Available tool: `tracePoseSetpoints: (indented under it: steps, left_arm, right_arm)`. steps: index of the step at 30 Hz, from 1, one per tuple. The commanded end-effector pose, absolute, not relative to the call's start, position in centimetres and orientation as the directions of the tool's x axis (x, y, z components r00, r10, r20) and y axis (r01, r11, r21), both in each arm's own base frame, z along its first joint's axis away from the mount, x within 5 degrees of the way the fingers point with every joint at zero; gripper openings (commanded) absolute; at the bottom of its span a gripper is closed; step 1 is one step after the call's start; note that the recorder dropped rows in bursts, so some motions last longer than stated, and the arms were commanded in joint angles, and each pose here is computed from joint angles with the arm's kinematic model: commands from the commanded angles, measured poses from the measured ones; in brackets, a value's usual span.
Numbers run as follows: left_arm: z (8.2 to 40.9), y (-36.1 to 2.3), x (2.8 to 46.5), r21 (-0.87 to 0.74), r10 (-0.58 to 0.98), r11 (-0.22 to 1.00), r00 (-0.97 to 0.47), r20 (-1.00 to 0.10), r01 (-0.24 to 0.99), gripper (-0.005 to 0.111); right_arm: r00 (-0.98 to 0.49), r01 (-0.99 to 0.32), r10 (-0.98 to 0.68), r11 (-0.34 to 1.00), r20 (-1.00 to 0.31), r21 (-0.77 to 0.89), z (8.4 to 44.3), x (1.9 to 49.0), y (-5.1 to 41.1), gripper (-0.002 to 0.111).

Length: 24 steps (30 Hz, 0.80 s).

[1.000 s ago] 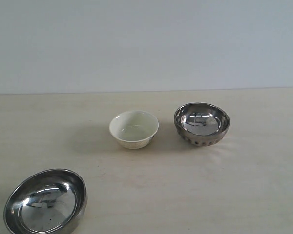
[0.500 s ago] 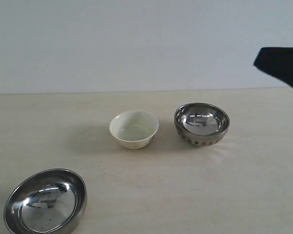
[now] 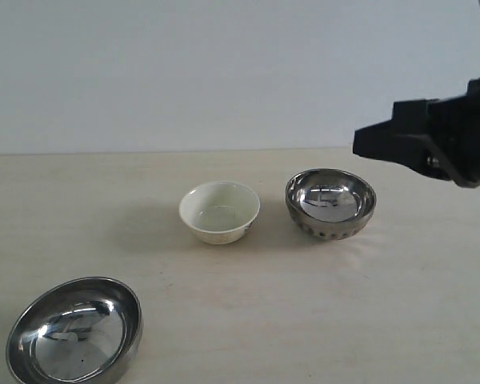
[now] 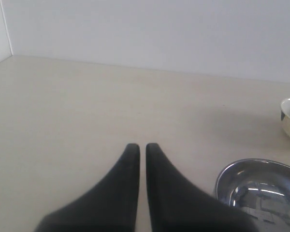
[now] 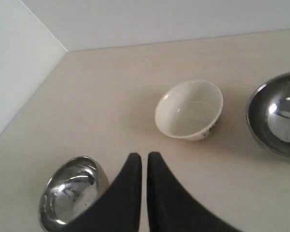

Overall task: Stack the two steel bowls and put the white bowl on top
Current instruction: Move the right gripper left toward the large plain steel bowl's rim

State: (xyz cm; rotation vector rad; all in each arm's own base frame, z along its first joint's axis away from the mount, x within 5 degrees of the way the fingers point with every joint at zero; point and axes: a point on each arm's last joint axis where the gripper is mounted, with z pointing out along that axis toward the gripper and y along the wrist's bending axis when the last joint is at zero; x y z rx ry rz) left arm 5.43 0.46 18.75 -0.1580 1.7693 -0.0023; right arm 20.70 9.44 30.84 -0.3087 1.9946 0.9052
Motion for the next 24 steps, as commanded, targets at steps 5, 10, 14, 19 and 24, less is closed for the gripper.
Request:
tracePoseSetpoints:
  steps: [5, 10, 14, 19, 24]
  left_arm:
    - [18.7, 0.5, 5.4, -0.095, -0.115, 0.989, -0.195, -0.974, -0.110, 0.004]
    - [18.7, 0.5, 5.4, -0.095, -0.115, 0.989, -0.195, -0.974, -0.110, 0.004]
    - [18.7, 0.5, 5.4, -0.095, -0.115, 0.989, -0.195, -0.974, -0.110, 0.004]
    - [18.7, 0.5, 5.4, -0.095, -0.115, 0.989, -0.195, -0.974, -0.110, 0.004]
    - [18.7, 0.5, 5.4, -0.095, -0.115, 0.989, -0.195, -0.974, -0.110, 0.004]
  right_arm:
    - [-0.457, -0.713, 0.076, 0.565, -0.886, 0.416, 35.7, 17.9, 14.8, 0.000]
    - [-0.368, -0.714, 0.091, 0.610, -0.925, 0.344, 36.2, 15.9, 17.9, 0.000]
    - [-0.302, -0.728, 0.052, 0.631, -0.952, 0.266, 35.7, 14.1, 20.4, 0.000]
    - [-0.206, -0.647, -0.100, 0.760, -0.973, 0.059, 33.6, 14.0, 22.5, 0.000]
    - [-0.295, -0.540, -0.293, 0.836, -0.910, -0.094, 31.8, 15.5, 24.0, 0.000]
